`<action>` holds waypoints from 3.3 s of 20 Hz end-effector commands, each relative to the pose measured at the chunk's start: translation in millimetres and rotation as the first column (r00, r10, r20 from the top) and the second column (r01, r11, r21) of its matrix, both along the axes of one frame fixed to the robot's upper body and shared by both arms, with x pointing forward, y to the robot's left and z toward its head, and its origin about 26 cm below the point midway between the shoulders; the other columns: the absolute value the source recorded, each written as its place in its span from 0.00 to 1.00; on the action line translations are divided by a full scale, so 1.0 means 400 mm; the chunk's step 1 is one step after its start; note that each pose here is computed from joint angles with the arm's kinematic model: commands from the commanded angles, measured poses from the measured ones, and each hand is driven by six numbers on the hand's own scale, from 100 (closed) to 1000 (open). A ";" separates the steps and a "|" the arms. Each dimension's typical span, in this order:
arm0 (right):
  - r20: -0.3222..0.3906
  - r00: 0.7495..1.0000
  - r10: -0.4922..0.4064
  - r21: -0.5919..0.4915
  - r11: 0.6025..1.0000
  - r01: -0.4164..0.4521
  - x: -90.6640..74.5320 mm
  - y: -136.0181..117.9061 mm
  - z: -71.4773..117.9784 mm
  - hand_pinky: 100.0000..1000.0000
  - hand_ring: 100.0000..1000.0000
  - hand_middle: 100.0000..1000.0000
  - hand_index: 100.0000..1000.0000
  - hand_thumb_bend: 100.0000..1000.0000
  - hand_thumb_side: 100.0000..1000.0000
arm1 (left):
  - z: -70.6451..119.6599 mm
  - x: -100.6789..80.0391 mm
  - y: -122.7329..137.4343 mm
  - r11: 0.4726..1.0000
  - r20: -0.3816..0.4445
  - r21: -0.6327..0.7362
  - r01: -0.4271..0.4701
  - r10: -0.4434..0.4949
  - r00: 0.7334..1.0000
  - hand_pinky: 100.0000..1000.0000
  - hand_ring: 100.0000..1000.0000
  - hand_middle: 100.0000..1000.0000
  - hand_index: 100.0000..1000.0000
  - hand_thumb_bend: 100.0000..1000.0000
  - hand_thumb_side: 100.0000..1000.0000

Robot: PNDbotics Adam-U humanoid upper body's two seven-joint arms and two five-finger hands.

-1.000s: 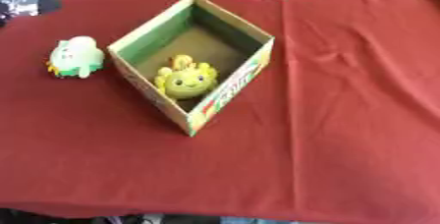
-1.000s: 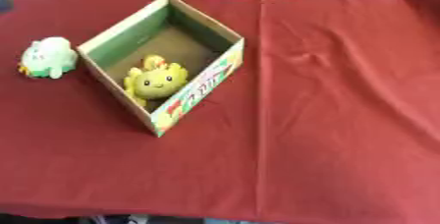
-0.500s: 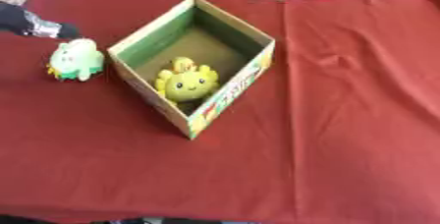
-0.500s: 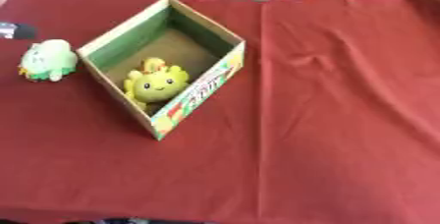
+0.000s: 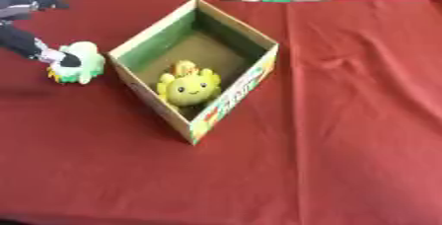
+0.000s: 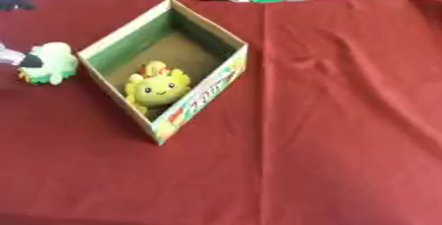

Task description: Pick up objects on the table and place them in the box.

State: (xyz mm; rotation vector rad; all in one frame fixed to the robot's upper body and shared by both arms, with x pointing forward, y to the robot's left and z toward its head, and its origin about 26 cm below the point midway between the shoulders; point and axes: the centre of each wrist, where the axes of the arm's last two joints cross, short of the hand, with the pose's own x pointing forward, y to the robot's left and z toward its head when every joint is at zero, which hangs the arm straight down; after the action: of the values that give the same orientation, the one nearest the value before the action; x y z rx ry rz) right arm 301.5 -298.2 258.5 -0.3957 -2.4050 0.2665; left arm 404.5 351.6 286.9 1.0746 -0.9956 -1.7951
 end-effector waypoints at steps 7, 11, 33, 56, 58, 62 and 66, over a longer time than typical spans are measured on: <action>0.009 1.000 0.000 -0.009 1.000 0.000 -0.008 0.009 0.012 0.86 0.74 0.73 0.84 0.00 0.85 | 0.016 0.011 0.011 0.998 -0.022 0.040 -0.045 0.046 0.999 0.81 0.87 0.91 1.00 0.69 0.80; 0.002 1.000 -0.002 -0.008 1.000 0.002 -0.007 0.011 0.008 0.86 0.74 0.72 0.84 0.00 0.84 | -0.001 0.022 0.017 0.994 -0.015 0.074 -0.084 0.086 0.996 0.81 0.88 0.91 1.00 0.71 0.80; -0.019 1.000 -0.014 0.007 1.000 0.014 -0.006 0.018 -0.004 0.87 0.73 0.72 0.84 0.00 0.81 | -0.061 0.050 0.056 0.983 -0.064 0.063 -0.174 0.177 0.982 0.79 0.87 0.88 1.00 0.61 0.88; -0.044 0.999 -0.031 0.015 0.999 0.032 -0.007 0.015 -0.013 0.87 0.73 0.68 0.83 0.00 0.78 | -0.051 0.049 0.053 0.990 -0.018 0.018 -0.142 0.142 0.990 0.62 0.73 0.72 0.84 0.00 0.21; -0.044 0.999 -0.032 0.019 0.999 0.033 -0.007 0.015 -0.014 0.87 0.73 0.68 0.83 0.00 0.78 | -0.056 0.050 0.053 0.989 -0.004 0.043 -0.141 0.141 0.990 0.59 0.71 0.67 0.82 0.09 0.21; -0.047 0.998 -0.033 0.022 0.999 0.034 -0.007 0.014 -0.016 0.87 0.73 0.68 0.82 0.00 0.78 | -0.068 0.053 0.058 0.985 0.003 0.070 -0.157 0.157 0.988 0.60 0.73 0.71 0.86 0.01 0.27; -0.055 0.998 -0.035 0.022 0.999 0.036 -0.007 0.015 -0.018 0.87 0.73 0.68 0.82 0.00 0.77 | -0.069 0.061 0.065 0.979 -0.058 0.057 -0.194 0.197 0.979 0.64 0.78 0.77 0.92 0.31 0.71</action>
State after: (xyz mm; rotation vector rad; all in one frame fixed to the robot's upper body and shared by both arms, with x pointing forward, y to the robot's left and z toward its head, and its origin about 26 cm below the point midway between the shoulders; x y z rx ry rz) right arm 302.2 -291.7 242.6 -0.3990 -2.3150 0.2222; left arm 429.4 372.2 251.9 1.0936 -0.8088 -1.7023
